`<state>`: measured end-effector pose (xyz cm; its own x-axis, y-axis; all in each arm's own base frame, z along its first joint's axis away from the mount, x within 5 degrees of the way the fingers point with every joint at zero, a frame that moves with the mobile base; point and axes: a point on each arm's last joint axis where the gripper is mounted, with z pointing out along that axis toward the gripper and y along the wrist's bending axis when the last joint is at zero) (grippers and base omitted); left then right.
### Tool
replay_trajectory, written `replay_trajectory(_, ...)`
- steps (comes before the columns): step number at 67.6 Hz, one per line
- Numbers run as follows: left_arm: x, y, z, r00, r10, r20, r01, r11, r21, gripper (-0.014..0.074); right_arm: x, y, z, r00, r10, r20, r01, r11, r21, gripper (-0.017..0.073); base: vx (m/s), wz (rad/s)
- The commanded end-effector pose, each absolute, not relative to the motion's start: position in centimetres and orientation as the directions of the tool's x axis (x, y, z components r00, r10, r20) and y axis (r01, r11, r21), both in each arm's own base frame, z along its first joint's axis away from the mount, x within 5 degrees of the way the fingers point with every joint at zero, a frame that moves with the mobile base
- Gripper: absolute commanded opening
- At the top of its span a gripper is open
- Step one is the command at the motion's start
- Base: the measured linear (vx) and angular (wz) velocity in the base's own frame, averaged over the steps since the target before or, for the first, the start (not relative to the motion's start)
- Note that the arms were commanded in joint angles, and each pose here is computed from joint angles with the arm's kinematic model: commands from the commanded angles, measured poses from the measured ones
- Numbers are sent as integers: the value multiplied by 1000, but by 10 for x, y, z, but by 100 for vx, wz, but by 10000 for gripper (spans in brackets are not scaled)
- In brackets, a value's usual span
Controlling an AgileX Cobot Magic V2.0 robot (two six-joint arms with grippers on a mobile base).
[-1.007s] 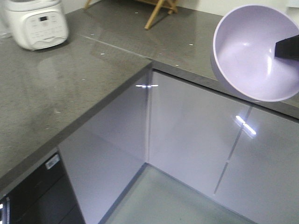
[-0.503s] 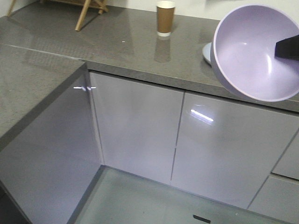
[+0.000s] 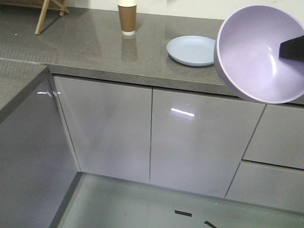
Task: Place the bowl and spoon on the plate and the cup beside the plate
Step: 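Turn the base away from the counter carrying spoon and bowl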
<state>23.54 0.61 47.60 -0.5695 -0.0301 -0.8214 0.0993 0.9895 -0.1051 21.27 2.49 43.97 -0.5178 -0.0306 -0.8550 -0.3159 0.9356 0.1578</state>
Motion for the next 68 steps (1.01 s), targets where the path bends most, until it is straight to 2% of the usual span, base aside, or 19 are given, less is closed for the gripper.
replay_trajectory(1,229,4,493,-483,-49,-874,109,987,-115,-8,208,24,457,-429,3,-903,-313,938,152,-6,-4,-23)
replay_trajectory(27,229,4,493,-483,-49,-874,109,987,-115,-8,208,24,457,-429,3,-903,-313,938,152,-6,-2,-17)
replay_trajectory(68,229,4,493,-483,-49,-874,109,987,-115,-8,208,24,457,-429,3,-903,-313,938,152,-6,2,6)
